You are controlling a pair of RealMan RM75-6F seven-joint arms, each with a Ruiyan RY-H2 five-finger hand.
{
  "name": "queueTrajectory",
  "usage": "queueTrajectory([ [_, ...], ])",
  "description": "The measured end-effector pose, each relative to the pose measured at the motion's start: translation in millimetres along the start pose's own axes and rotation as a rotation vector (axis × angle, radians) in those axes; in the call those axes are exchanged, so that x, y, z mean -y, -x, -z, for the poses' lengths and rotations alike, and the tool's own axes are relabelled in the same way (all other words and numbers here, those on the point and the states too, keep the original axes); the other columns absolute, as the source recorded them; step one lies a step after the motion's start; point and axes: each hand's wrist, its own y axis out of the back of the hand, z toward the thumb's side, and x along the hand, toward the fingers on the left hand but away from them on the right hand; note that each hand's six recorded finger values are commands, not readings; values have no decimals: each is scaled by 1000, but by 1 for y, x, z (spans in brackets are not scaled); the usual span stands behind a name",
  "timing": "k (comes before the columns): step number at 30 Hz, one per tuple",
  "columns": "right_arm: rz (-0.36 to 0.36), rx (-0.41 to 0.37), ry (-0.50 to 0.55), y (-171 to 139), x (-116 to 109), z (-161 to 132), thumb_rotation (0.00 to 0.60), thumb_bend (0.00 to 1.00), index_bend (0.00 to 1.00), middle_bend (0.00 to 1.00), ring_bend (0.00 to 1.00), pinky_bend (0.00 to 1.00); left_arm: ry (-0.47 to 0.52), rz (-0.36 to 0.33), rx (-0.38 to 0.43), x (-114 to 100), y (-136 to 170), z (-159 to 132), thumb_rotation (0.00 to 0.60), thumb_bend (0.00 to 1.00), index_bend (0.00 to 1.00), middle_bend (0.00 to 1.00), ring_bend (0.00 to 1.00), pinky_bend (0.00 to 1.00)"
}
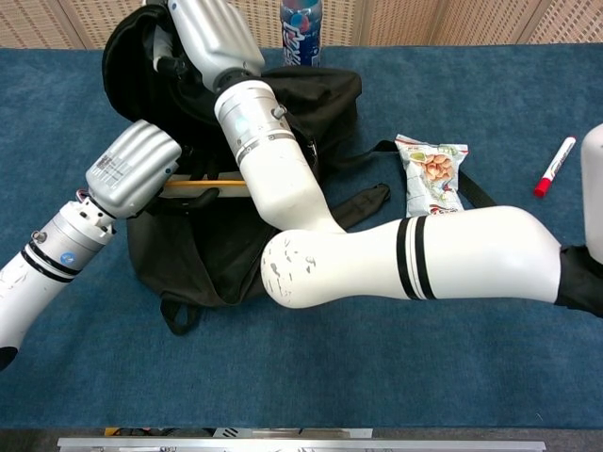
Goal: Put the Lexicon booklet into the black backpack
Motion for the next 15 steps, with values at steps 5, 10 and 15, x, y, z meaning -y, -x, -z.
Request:
queueTrajectory([
  [5,1,2,-9,0,-1,3,600,808,668,580,583,743,3,16,-30,2,4,1,600,328,508,578,495,625],
  [10,3,3,-15,0,-2,5,600,809,668,580,583,743,6,27,-70,-3,10,0,600,279,321,382,351,533],
  [15,5,4,-20,0,-5,7,600,809,668,580,583,743,33,52,-110,-8,18,-3,600,269,190,254,254,450],
])
